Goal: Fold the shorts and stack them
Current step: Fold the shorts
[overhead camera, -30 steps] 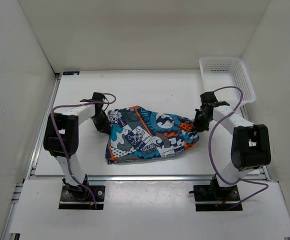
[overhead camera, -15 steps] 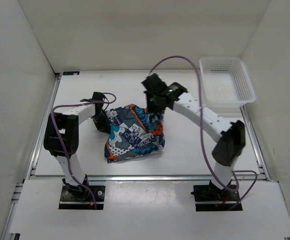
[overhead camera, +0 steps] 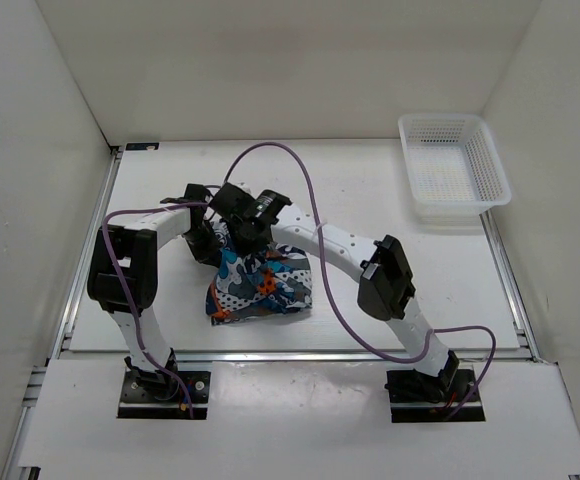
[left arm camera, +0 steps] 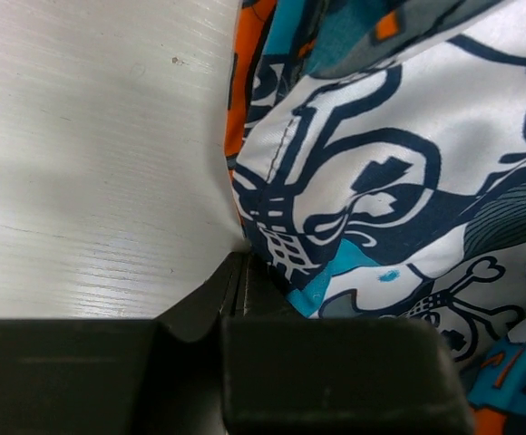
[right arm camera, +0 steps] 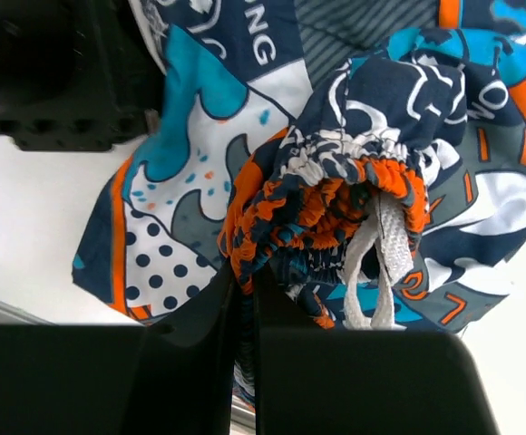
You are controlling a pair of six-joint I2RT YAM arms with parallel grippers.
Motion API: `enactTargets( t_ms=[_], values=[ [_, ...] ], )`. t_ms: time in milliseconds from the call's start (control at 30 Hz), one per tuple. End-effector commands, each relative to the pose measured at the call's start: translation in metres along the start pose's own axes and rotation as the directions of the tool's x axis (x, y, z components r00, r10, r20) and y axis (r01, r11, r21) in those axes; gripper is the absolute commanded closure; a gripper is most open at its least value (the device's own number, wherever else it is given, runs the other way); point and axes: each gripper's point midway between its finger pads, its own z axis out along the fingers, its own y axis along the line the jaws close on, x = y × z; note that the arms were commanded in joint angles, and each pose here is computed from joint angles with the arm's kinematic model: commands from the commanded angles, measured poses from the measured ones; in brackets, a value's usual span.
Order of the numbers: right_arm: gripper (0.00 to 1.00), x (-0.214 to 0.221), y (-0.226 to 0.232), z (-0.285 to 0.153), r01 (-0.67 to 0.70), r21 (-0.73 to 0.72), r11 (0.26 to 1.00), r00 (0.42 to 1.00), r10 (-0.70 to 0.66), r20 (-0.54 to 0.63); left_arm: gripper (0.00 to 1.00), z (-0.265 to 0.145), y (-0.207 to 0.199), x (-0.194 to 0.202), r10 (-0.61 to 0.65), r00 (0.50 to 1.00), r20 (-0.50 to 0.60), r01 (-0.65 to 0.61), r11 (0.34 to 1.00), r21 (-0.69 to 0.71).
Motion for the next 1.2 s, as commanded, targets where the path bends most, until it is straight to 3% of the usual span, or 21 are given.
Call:
enactTargets(
  t_ms=[0,100,233,367,433,533,600,633,700,733,833,867,933,967,1000,1067,1167],
  values=[
    [1.00,-0.031,0.021,-0.018,-0.032,-0.090,0.995,0.996,0.039,0.082,0.90,-0.001,-0.007,-0.010,0.007,1.000,0.025,-0.007,1.000,0.021],
    [1.00,-0.025,0.030,-0.006,-0.037,-0.120,0.992,0.998,0.043,0.048,0.90,-0.001,-0.008,-0.009,0.007,1.000,0.020,-0.008,1.000,0.029],
    [1.00,-0.045,0.055,-0.011,-0.028,-0.234,0.972,0.993,0.054,0.105,0.90,-0.001,-0.006,-0.011,-0.002,1.000,0.022,0.001,1.000,0.028],
    [1.00,-0.048,0.063,-0.012,-0.020,-0.249,0.968,0.991,0.051,0.120,0.90,0.001,0.000,-0.014,-0.021,1.000,0.007,0.021,0.999,0.036],
    [0.80,-0.047,0.066,-0.008,-0.019,-0.261,0.965,0.992,0.051,0.117,0.90,0.001,0.000,-0.014,-0.021,1.000,0.007,0.021,0.999,0.036],
    [0.31,-0.048,0.079,-0.016,0.021,-0.346,0.938,0.991,0.028,0.135,0.90,-0.007,-0.003,-0.017,-0.019,1.000,0.014,0.018,0.998,0.066],
    [0.21,-0.054,0.082,-0.025,0.040,-0.375,0.926,0.984,0.027,0.174,0.89,-0.018,0.001,-0.017,-0.018,1.000,0.023,0.016,0.997,0.069],
    [0.15,-0.055,0.084,-0.030,0.044,-0.391,0.919,0.983,0.029,0.181,0.84,-0.023,0.000,-0.017,-0.018,0.999,0.028,0.016,0.997,0.072],
    [0.12,-0.057,0.080,-0.046,0.081,-0.395,0.915,0.977,0.006,0.213,0.73,-0.043,0.009,-0.028,-0.039,0.997,0.071,0.034,0.997,0.074],
    [0.10,-0.060,0.078,-0.053,0.091,-0.391,0.916,0.972,0.004,0.235,0.61,-0.055,0.015,-0.036,-0.027,0.995,0.097,0.022,0.998,0.051],
    [0.10,-0.063,0.066,-0.083,0.109,-0.382,0.918,0.956,0.008,0.292,0.38,-0.093,0.033,-0.061,-0.044,0.977,0.207,0.040,0.999,0.027],
    [0.14,-0.068,0.060,-0.105,0.109,-0.381,0.918,0.945,0.023,0.327,0.37,-0.103,0.038,-0.063,-0.056,0.974,0.218,0.054,0.998,0.015],
    [0.26,-0.051,0.041,-0.101,0.104,-0.324,0.940,0.950,0.003,0.313,0.37,-0.130,0.040,-0.073,-0.041,0.958,0.283,0.039,0.999,0.014],
    [0.48,-0.051,0.030,-0.119,0.098,-0.313,0.945,0.939,0.017,0.344,0.42,-0.137,0.041,-0.074,-0.041,0.953,0.299,0.039,0.999,0.013],
    [0.61,-0.032,-0.001,-0.095,0.049,-0.220,0.974,0.953,0.021,0.303,0.66,-0.141,0.038,-0.069,-0.014,0.954,0.298,0.012,1.000,0.010],
    [0.84,-0.017,-0.030,-0.100,-0.016,-0.190,0.982,0.952,0.073,0.296,0.83,-0.153,0.025,-0.062,0.055,0.948,0.314,-0.068,0.997,0.032],
    [0.89,0.028,-0.079,-0.073,-0.153,-0.189,0.970,0.968,0.186,0.168,0.88,-0.145,0.000,-0.032,0.171,0.951,0.256,-0.205,0.973,0.108]
  ],
)
